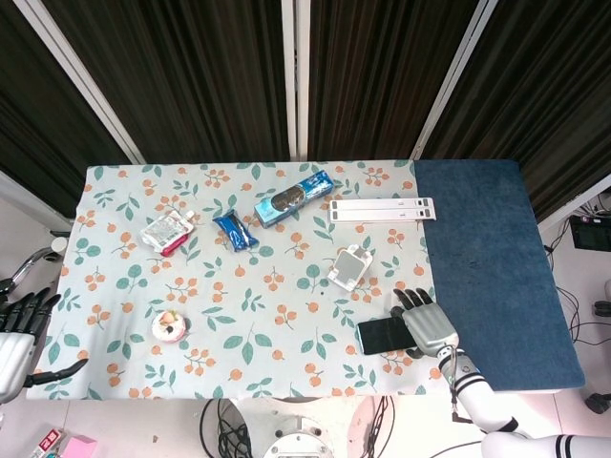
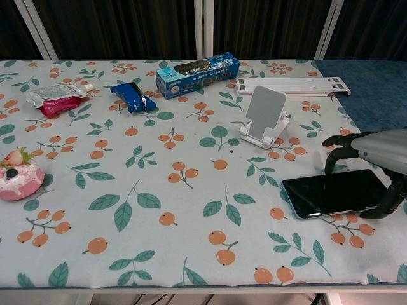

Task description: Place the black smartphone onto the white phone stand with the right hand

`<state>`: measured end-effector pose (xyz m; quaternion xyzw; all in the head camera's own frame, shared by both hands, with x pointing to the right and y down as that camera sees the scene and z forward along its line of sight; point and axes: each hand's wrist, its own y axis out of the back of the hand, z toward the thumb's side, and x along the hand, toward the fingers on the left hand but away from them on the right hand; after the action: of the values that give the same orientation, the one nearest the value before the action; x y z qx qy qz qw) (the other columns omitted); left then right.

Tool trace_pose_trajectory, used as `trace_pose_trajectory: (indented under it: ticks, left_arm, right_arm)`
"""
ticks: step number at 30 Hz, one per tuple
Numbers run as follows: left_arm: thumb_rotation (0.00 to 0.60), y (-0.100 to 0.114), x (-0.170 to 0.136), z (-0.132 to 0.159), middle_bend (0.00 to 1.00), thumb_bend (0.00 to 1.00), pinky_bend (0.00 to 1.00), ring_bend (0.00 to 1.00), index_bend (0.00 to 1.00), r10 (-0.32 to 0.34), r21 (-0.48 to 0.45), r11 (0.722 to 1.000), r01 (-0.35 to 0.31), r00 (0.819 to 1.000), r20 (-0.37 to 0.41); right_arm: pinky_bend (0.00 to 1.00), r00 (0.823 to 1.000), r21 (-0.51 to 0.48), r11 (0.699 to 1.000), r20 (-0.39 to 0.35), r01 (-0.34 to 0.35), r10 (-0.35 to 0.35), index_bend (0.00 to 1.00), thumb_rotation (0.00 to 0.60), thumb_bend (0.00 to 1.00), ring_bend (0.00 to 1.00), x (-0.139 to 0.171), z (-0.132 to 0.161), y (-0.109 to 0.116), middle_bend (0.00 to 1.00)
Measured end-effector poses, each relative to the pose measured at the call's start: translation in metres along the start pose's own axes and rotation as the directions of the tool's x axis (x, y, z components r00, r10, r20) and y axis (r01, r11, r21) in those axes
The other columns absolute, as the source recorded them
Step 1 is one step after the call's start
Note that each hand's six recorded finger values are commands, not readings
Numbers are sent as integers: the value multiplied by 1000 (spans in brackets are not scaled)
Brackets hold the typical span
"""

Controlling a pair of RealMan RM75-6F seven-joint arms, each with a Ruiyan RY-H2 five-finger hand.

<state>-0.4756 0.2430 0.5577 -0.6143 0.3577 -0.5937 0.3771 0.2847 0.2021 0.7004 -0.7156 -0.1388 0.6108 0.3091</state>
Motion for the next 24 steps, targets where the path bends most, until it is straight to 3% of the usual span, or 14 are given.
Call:
trace_pose_trajectory:
  ticks: [9,13,19,24]
  left_arm:
    - [208,0,0,0,5,0,122,0,52,-2,-6,1000,2,1000,1]
    - [207,0,0,0,5,0,122,0,52,-4,-16,1000,4,1000,3]
    - [208,-1,0,2,5,0,122,0,52,-10,-27,1000,10,1000,8]
    - [207,-2,-1,1,5,0,122,0,52,-14,-28,1000,14,1000,4]
  right_arm:
    - [0,1000,-7,1000,0,21,-21,475,600,108,0,0,1,3,6]
    - [0,999,-15,999,-4,51,-51,541,600,138,1,1,1,7,73]
    - [0,995,-20,995,-1,97,-97,626,600,156,172,3,-2,12,217]
    - [0,995,-5,995,5,104,-104,640,600,176,308,3,-4,11,305]
